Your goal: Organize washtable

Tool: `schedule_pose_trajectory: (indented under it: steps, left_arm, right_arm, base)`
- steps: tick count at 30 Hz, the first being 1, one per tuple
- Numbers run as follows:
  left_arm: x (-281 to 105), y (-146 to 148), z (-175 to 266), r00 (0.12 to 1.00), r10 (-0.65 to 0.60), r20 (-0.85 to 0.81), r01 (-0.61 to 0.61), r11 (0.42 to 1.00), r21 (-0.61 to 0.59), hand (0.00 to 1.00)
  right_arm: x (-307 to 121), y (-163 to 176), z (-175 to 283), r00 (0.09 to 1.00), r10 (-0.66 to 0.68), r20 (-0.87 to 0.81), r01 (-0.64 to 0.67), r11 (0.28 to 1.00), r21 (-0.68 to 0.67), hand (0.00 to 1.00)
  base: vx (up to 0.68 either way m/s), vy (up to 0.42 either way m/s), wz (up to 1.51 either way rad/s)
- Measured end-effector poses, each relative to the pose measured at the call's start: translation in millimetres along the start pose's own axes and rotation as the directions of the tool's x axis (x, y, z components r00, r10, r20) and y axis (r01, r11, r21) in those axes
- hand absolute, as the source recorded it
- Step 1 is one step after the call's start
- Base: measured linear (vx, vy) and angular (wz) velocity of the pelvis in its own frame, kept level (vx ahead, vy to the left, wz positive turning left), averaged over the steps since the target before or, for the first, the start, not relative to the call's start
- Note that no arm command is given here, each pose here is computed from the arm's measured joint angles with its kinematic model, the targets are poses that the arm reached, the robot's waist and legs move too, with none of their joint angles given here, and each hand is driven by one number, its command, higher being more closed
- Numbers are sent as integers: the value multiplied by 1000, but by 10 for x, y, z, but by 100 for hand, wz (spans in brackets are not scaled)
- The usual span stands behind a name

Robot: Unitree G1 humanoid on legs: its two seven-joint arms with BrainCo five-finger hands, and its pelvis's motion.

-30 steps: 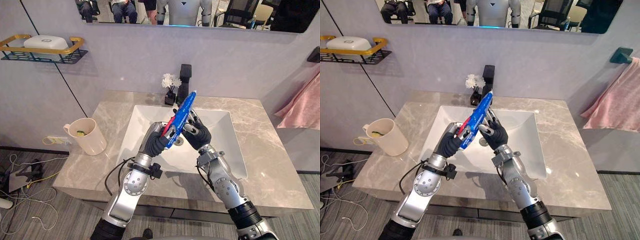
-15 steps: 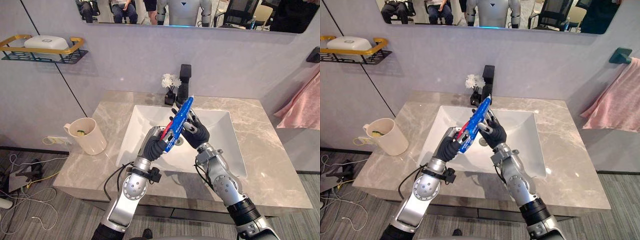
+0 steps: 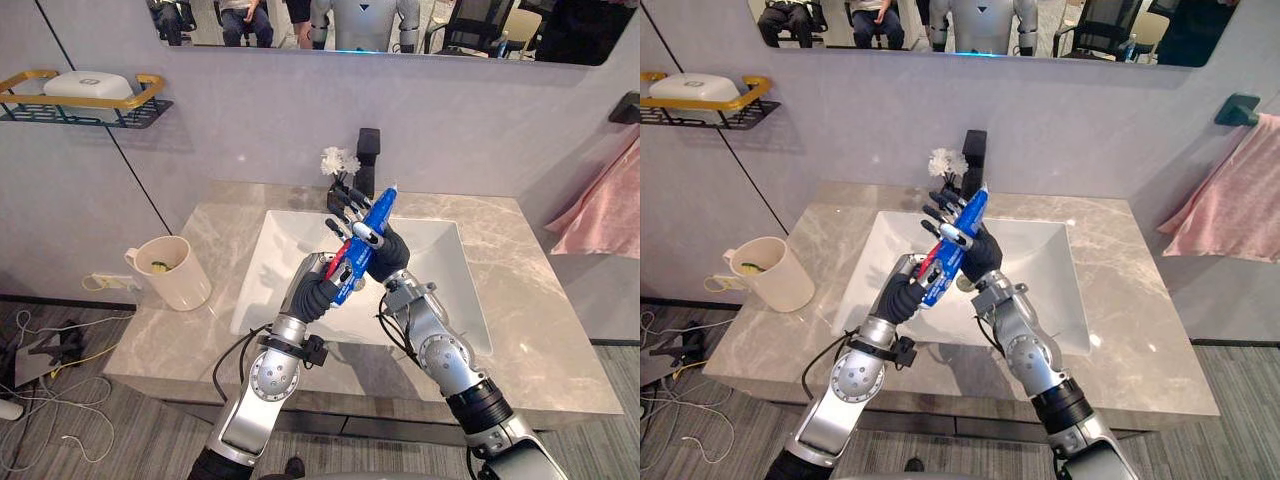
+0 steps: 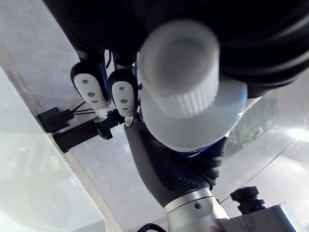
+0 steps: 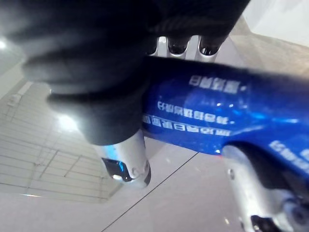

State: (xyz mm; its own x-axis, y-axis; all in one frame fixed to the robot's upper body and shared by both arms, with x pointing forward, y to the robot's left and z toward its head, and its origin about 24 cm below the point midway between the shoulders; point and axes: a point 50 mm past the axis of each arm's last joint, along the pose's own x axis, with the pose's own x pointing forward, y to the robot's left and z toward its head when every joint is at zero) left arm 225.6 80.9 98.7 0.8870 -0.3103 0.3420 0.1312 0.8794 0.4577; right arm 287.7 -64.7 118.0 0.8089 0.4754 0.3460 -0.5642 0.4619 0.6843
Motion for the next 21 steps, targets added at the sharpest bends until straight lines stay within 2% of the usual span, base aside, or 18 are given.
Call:
schedule_pose_trajectory:
  steps: [9, 10, 21]
  left_arm:
    - [-10, -2, -35, 1000, 13, -17, -13, 1000, 1, 100]
    - [-13, -2, -37, 1000, 13, -19, -13, 1000, 1, 0]
    - [-71, 86, -3, 998, 59, -15, -59, 998, 2, 0]
  right_arm:
    - [86, 102, -12, 999, 46, 1, -46, 999, 8, 100]
    - [87, 104, -14, 999, 46, 1, -46, 999, 9, 100]
    - [91, 161, 26, 997, 74, 16, -74, 997, -5, 100]
  base:
    - [0, 0, 0]
    - [0, 0, 0]
    - [0, 0, 0]
